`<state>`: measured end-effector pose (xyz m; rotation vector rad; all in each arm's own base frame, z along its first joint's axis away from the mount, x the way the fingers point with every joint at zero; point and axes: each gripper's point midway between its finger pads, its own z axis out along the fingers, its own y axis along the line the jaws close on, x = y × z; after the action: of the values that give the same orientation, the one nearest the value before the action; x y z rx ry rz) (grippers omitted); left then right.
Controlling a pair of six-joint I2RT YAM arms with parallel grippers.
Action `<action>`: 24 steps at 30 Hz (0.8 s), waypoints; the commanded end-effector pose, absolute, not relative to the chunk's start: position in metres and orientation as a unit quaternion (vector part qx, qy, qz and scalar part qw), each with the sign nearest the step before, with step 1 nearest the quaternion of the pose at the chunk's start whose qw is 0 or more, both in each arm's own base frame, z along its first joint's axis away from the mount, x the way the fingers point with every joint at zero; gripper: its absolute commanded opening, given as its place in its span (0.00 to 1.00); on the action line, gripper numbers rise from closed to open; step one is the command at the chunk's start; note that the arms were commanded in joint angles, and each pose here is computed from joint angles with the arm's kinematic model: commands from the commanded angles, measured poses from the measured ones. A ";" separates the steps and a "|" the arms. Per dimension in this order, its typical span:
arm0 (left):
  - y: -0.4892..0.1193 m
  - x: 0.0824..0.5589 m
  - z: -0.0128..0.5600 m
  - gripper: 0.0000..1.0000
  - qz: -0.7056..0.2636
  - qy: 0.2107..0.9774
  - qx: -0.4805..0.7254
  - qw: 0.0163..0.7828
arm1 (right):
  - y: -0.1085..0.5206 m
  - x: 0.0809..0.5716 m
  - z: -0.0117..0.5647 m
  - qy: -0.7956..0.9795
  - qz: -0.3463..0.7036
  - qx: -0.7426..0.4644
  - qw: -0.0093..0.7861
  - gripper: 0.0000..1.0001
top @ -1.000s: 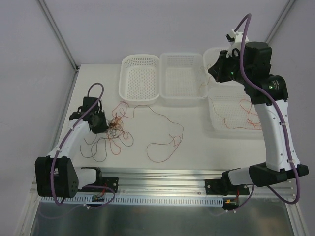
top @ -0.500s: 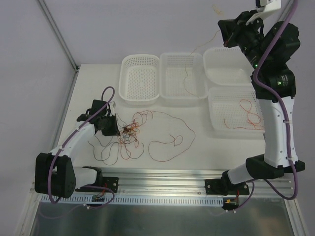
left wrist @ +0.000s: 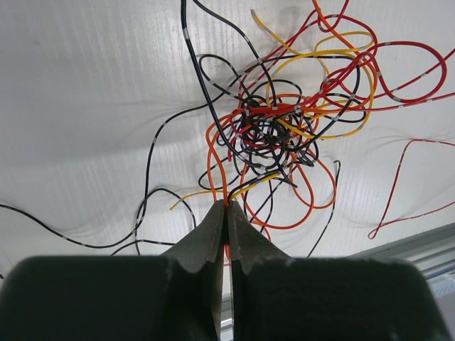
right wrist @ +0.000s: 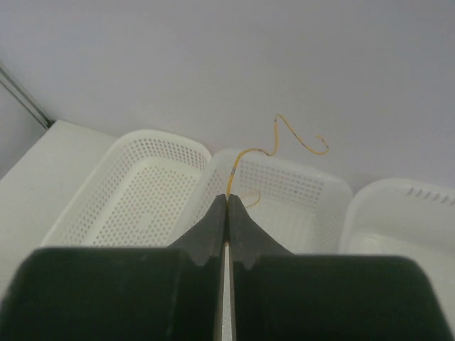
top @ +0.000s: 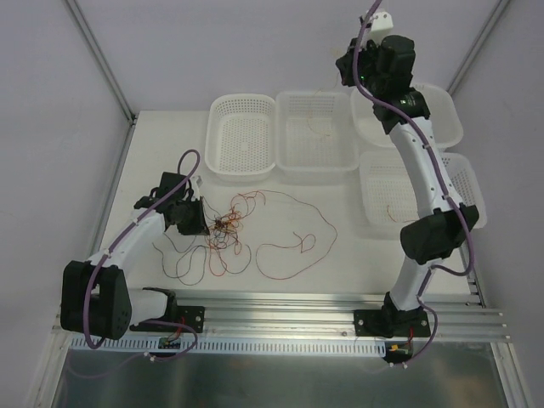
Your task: Untangle the cables
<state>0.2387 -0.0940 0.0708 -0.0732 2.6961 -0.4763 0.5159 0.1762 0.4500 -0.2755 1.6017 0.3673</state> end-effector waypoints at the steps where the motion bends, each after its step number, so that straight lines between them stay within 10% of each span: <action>1: -0.100 0.237 0.070 0.00 -0.180 0.964 -0.010 0.197 | 0.185 0.533 0.389 0.754 0.173 -0.130 0.621 0.01; 15: -0.107 0.235 0.075 0.00 -0.195 0.960 0.000 0.199 | 0.187 0.468 0.255 0.875 0.177 -0.152 0.423 0.75; 24: -0.116 0.233 0.082 0.00 -0.222 0.954 0.008 0.202 | 0.270 0.318 0.232 0.858 0.278 -0.253 0.351 0.78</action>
<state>0.2352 -0.1029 0.0705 -0.0434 2.7071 -0.5282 0.3628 0.2309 0.2238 -0.5618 2.2704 0.5506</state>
